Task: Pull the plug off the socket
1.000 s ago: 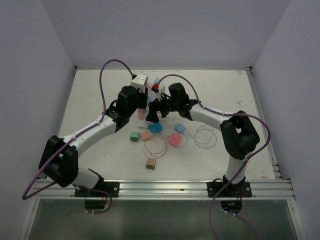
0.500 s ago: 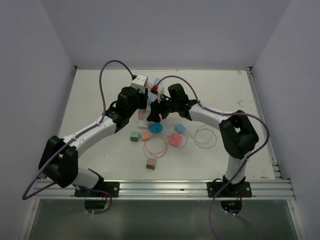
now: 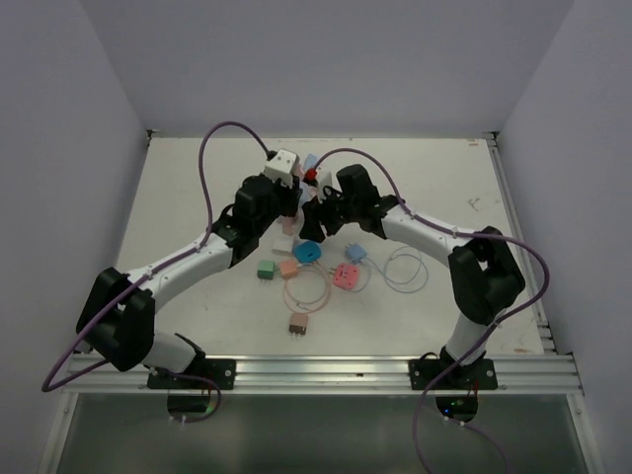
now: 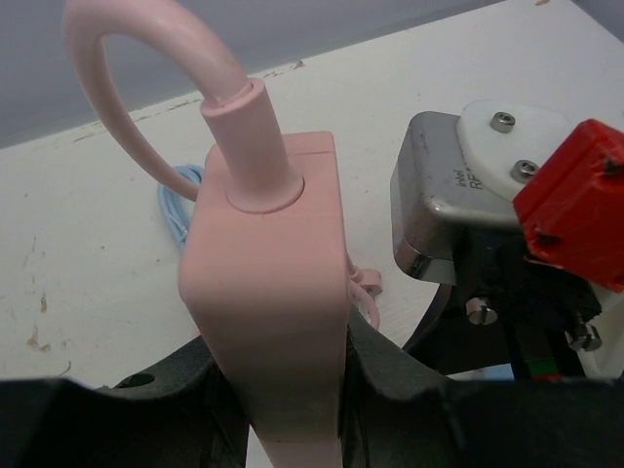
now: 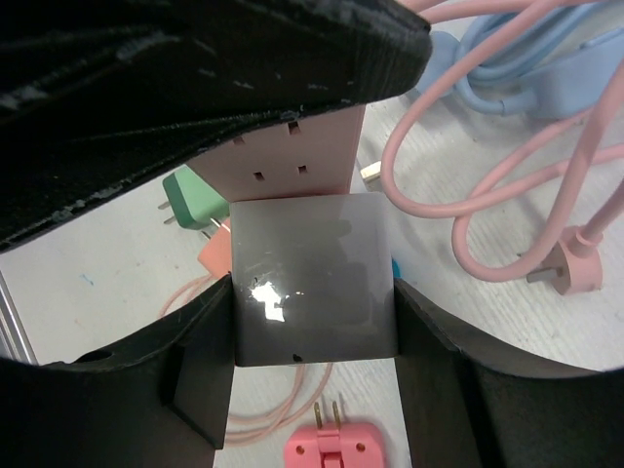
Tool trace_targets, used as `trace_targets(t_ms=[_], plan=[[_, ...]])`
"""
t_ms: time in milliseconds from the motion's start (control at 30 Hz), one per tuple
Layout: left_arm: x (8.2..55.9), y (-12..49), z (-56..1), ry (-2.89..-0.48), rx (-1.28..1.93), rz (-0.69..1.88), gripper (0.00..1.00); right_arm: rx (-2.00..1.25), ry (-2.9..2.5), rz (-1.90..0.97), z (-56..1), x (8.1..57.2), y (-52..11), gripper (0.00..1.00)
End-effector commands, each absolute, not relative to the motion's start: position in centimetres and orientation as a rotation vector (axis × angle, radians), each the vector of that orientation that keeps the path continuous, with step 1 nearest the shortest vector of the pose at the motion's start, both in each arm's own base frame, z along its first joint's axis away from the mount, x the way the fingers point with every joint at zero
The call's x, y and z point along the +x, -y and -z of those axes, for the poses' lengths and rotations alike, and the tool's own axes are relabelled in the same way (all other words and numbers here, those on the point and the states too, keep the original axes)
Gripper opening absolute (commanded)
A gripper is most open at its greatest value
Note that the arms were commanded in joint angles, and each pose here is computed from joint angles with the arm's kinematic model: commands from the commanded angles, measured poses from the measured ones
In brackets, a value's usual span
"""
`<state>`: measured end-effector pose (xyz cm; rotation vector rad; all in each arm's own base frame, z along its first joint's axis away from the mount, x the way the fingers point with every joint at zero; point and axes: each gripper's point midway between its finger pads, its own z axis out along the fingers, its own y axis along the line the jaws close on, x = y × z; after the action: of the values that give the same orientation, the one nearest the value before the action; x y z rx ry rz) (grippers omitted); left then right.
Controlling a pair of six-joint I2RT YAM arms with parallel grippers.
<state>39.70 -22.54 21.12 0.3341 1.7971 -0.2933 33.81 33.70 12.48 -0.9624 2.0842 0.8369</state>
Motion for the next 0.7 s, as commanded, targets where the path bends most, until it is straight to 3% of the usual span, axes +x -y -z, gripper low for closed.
trace_targets(t_ms=[0, 667], plan=[[42.5, 17.6, -24.8, -1.654, 0.265, 0.016, 0.00, -0.932, -2.228, -0.792, -12.7, 31.0, -30.0, 0.00], [43.3, 16.5, -25.6, -1.652, 0.233, -0.027, 0.00, -0.759, -2.309, -0.686, -12.4, 28.4, -25.3, 0.00]])
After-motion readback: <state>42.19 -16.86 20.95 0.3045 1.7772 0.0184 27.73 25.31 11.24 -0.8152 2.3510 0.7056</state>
